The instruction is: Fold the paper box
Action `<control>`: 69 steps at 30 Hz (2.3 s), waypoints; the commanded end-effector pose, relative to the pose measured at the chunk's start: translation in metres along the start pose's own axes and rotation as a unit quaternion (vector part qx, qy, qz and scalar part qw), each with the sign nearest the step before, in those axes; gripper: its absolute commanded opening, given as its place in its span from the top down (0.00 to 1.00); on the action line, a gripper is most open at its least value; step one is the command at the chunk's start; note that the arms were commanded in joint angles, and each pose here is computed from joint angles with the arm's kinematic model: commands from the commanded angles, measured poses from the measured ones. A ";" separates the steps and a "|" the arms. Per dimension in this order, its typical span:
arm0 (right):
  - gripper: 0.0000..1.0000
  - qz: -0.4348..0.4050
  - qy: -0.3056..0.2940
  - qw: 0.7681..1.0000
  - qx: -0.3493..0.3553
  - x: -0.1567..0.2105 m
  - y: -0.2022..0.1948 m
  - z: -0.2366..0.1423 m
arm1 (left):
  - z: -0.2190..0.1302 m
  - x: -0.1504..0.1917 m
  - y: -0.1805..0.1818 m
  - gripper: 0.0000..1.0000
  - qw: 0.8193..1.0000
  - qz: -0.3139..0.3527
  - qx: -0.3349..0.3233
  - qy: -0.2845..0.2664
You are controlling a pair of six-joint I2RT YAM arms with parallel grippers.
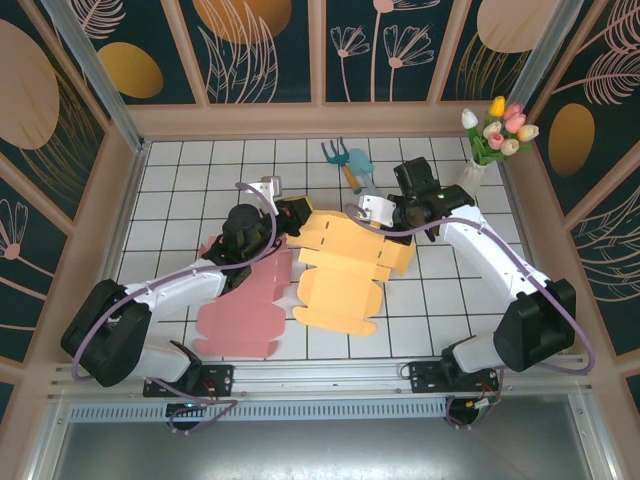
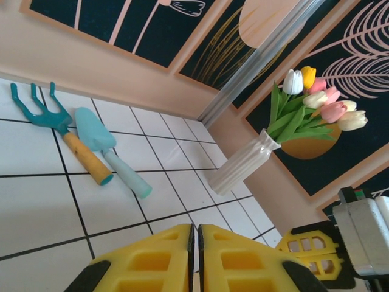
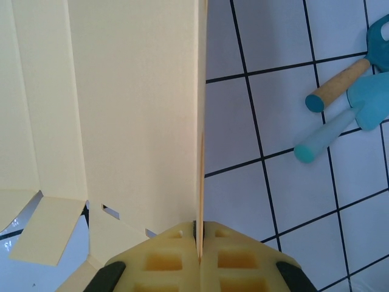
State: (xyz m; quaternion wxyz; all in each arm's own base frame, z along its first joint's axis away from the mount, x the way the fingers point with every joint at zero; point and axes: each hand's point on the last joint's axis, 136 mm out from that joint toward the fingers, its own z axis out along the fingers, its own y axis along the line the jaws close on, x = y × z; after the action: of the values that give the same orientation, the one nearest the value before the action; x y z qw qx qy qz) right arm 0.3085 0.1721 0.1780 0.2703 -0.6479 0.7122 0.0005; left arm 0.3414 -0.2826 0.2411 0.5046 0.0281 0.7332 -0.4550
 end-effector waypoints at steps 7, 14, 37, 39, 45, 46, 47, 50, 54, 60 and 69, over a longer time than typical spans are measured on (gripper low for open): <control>1.00 -0.021 0.002 0.999 0.043 -0.001 -0.014 0.000 | 0.014 0.011 -0.025 0.90 0.997 -0.042 0.062 0.033; 1.00 -0.024 -0.008 0.998 0.058 -0.002 -0.017 0.000 | 0.026 0.026 -0.029 0.92 0.996 -0.040 0.062 0.051; 1.00 -0.127 0.052 0.967 0.213 0.028 -0.025 0.046 | 0.056 0.099 0.030 0.98 0.992 -0.069 0.004 0.105; 1.00 -0.129 0.055 0.964 0.225 0.027 -0.027 0.047 | 0.054 0.100 0.032 0.99 0.992 -0.069 0.000 0.104; 1.00 -0.155 0.077 0.949 0.265 0.035 -0.027 0.060 | 0.039 0.101 0.040 1.00 0.993 -0.068 -0.017 0.096; 1.00 -0.156 0.082 0.948 0.267 0.037 -0.027 0.062 | 0.035 0.101 0.043 1.00 0.993 -0.063 -0.026 0.094; 1.00 -0.156 0.086 0.947 0.267 0.039 -0.027 0.065 | 0.029 0.098 0.046 1.00 0.994 -0.054 -0.038 0.089; 1.00 -0.157 0.092 0.948 0.260 0.043 -0.024 0.071 | 0.009 0.104 0.067 1.00 0.993 -0.034 -0.083 0.082; 1.00 -0.161 0.088 0.947 0.264 0.041 -0.025 0.070 | -0.005 0.132 0.078 1.00 0.989 -0.051 -0.080 0.115; 1.00 -0.159 0.067 0.941 0.290 0.035 -0.028 0.060 | -0.009 0.165 0.078 0.97 0.983 -0.099 -0.040 0.150; 1.00 -0.148 0.021 0.946 0.288 0.022 -0.022 0.045 | 0.014 0.166 0.090 0.71 0.982 -0.072 -0.070 0.157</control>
State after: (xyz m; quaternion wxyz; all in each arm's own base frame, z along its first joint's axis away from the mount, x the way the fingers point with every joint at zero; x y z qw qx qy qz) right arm 0.3511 0.1597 0.1352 0.4127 -0.6410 0.5871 -0.2722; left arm 0.3091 -0.3034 0.0630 0.3532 0.0047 0.8260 -0.4393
